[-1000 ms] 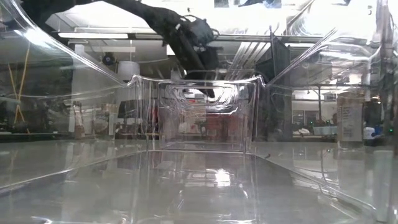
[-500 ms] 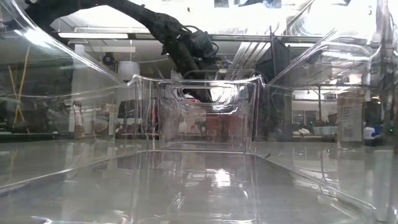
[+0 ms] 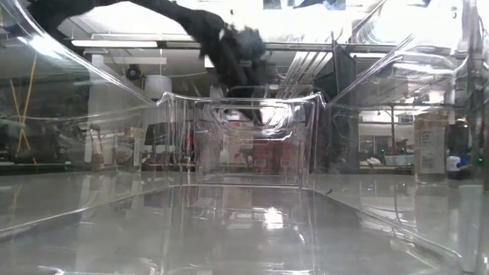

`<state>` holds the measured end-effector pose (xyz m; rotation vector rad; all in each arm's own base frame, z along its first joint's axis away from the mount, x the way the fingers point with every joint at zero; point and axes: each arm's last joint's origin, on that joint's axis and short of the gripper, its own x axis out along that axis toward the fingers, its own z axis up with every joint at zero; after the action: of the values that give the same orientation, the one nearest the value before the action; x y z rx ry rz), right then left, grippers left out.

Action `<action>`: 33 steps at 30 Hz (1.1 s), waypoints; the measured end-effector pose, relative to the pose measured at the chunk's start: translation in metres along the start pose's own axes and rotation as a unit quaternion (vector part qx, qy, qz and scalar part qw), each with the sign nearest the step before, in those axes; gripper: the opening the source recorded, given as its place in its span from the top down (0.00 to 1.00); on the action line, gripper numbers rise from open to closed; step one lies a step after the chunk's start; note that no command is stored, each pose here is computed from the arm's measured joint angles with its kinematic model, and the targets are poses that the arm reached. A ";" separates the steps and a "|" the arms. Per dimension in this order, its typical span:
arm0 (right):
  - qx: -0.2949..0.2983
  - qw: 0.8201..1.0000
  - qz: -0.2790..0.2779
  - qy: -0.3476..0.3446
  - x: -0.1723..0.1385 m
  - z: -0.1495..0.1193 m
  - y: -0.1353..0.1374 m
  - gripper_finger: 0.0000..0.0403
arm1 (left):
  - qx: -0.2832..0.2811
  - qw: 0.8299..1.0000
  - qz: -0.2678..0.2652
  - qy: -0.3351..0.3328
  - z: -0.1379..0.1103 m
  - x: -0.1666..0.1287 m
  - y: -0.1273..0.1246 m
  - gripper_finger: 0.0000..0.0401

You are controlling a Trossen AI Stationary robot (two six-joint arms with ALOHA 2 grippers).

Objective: Sort spices by type
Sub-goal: Put the top red seasoning can into the top transparent bin

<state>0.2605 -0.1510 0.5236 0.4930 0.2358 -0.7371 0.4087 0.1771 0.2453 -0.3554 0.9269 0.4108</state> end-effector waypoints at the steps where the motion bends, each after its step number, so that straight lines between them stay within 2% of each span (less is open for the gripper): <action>1: 0.000 1.000 0.000 0.000 0.000 0.000 0.000 0.24 | 0.009 1.000 0.013 -0.021 0.000 -0.004 -0.010 1.00; 4: -0.001 1.000 -0.001 0.001 0.000 0.000 0.000 0.24 | 0.001 0.995 0.056 -0.082 -0.013 -0.003 -0.035 1.00; 7: -0.001 1.000 -0.004 0.003 0.000 -0.001 0.000 0.24 | -0.057 0.985 0.067 -0.149 -0.040 -0.003 -0.050 1.00; 9: -0.002 1.000 -0.009 0.005 0.000 -0.001 -0.001 0.24 | -0.089 0.975 0.072 -0.189 -0.059 -0.004 -0.050 1.00; 12: -0.002 1.000 -0.019 0.000 0.000 -0.001 -0.001 0.24 | -0.113 0.971 0.084 -0.195 -0.080 0.008 -0.035 1.00; 16: 0.005 1.000 -0.025 -0.004 0.000 -0.001 -0.002 0.24 | -0.126 0.969 0.066 -0.204 -0.067 0.019 -0.016 1.00; 20: 0.011 1.000 -0.025 -0.003 0.000 -0.001 -0.002 0.24 | -0.125 0.970 0.084 -0.193 -0.053 0.031 -0.004 1.00; 26: 0.014 1.000 -0.024 0.001 0.000 -0.002 -0.002 0.24 | -0.111 0.971 0.069 -0.202 -0.039 0.016 -0.011 1.00; 29: 0.014 1.000 -0.024 0.001 0.000 -0.002 -0.002 0.24 | -0.140 0.969 0.053 -0.194 -0.039 0.017 -0.008 1.00; 33: 0.017 1.000 -0.024 0.001 0.000 -0.002 -0.002 0.24 | -0.198 0.968 0.052 -0.147 -0.048 0.037 0.012 1.00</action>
<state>0.2592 -0.1516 0.5215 0.5209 0.2383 -0.7885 0.3891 0.1722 0.1864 -0.5937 0.5712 0.7291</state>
